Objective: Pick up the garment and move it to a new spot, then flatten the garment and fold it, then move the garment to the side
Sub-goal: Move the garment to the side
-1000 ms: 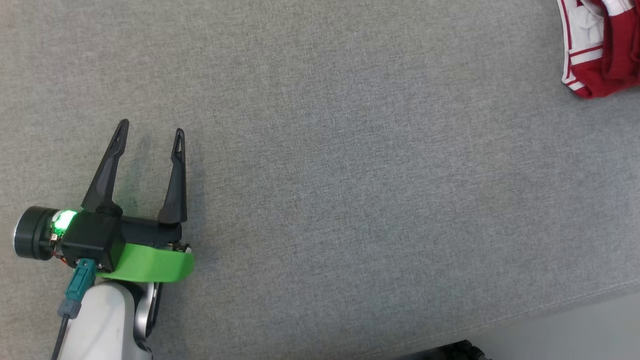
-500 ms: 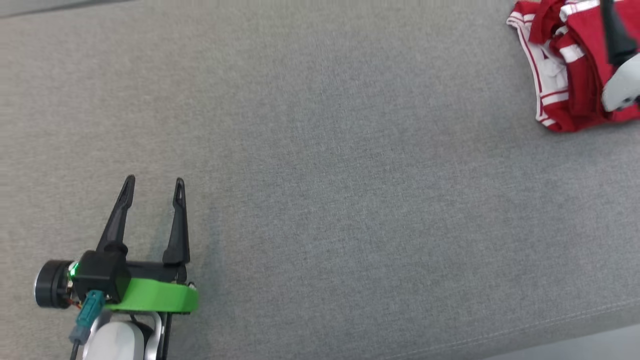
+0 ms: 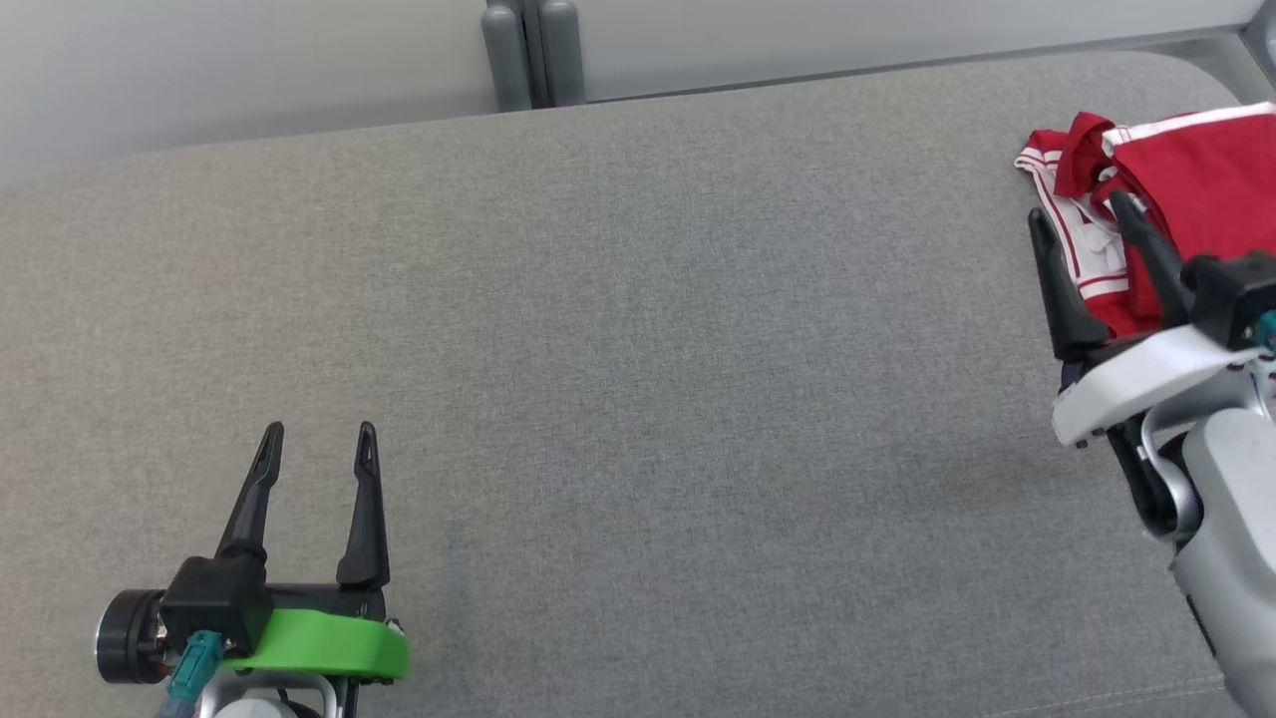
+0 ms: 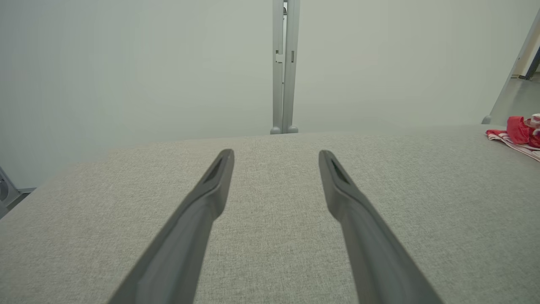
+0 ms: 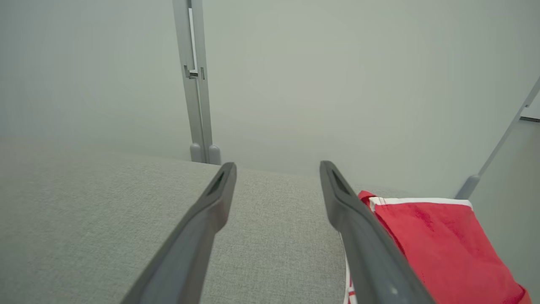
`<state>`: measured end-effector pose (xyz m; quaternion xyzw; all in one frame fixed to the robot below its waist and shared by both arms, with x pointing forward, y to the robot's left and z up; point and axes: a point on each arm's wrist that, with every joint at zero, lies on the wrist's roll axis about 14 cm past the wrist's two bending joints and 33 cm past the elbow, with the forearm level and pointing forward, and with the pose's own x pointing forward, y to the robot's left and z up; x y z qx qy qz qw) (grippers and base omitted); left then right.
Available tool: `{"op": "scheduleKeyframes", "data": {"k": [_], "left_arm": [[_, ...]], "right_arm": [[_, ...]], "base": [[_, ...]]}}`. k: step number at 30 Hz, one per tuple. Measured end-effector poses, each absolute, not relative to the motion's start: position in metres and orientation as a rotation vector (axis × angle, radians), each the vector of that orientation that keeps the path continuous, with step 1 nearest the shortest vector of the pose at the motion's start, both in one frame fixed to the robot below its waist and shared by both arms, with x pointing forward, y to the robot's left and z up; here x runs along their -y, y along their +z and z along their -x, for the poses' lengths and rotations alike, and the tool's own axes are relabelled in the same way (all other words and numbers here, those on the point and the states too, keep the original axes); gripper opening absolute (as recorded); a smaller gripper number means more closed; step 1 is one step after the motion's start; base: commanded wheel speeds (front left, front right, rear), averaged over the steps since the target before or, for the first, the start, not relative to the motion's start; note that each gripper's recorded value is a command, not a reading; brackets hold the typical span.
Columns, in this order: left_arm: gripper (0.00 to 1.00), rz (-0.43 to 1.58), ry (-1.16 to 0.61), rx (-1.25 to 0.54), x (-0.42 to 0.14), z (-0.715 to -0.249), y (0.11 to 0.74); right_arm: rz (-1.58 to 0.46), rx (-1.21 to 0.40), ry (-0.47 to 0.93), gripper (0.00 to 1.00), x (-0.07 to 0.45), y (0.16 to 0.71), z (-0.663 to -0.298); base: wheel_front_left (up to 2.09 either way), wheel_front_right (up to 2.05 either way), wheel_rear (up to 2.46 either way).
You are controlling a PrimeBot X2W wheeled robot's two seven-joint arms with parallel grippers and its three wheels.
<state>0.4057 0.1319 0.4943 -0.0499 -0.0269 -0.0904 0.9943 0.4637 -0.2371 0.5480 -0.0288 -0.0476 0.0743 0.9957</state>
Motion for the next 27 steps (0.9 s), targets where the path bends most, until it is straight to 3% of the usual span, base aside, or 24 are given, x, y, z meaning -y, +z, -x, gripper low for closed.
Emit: {"op": "scheduleKeyframes", "data": {"k": [19, 27], "left_arm": [[1.0, 0.108, -0.076, 0.06, -0.164, -0.367, 0.5], [1.0, 0.11, -0.063, 0.061, -0.17, -0.36, 0.5]], "right_arm": [[-0.128, 0.083, 0.123, 1.0, 0.19, 0.514, -0.373], [-0.122, 0.101, 0.122, 1.0, 0.181, 0.518, -0.353]], "base": [[0.0, 0.0, 0.0], [0.0, 0.0, 0.0]]}}
